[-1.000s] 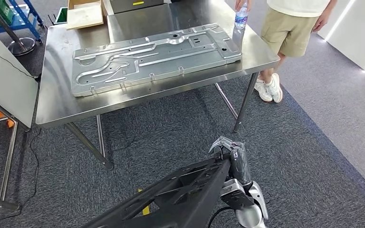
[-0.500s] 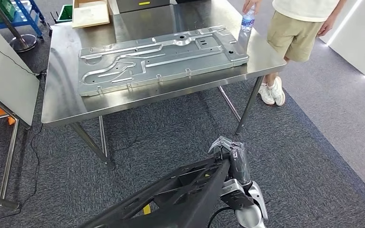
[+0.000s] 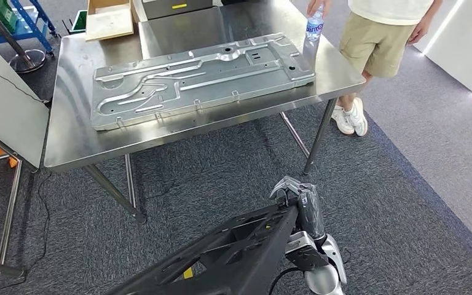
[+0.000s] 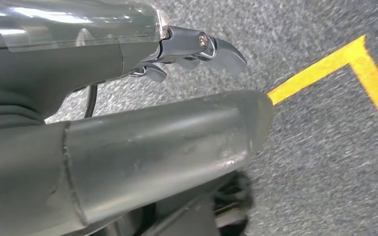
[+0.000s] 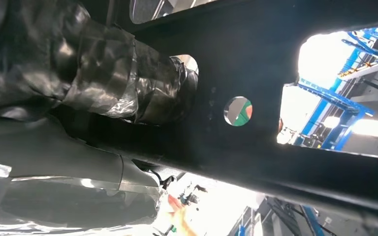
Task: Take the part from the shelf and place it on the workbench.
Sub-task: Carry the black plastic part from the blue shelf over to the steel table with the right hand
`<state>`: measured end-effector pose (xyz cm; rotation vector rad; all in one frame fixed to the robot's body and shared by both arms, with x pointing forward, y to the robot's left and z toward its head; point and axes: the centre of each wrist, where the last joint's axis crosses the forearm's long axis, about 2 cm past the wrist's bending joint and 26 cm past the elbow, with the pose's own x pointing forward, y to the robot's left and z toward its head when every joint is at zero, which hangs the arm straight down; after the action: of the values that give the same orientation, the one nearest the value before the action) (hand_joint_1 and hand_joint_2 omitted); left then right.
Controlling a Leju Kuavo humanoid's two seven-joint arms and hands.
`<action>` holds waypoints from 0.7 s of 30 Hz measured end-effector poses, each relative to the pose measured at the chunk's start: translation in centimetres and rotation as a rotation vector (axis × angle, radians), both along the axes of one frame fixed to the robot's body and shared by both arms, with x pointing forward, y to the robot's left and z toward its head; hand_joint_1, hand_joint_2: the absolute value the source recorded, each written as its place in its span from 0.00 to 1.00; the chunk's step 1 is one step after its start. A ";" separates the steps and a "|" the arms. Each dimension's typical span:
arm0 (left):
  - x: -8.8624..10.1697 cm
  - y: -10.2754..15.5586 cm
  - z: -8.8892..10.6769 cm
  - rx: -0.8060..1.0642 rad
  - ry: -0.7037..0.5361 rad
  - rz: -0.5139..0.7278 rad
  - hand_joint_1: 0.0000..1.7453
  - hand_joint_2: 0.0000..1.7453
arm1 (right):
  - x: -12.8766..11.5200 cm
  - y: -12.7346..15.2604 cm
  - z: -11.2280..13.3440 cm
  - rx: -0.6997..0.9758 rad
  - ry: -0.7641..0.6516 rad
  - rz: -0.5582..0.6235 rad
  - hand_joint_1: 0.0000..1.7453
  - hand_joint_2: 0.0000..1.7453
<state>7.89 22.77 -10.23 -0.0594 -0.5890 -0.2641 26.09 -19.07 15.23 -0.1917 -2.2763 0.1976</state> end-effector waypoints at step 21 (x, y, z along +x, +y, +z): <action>0.0 0.0 0.0 -0.001 -0.001 0.000 0.00 0.00 | 0.0 -0.1 0.0 0.003 -0.001 -0.002 1.00 0.00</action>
<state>7.88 22.74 -10.23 -0.0600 -0.5902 -0.2643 26.07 -19.15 15.19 -0.1925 -2.2771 0.1936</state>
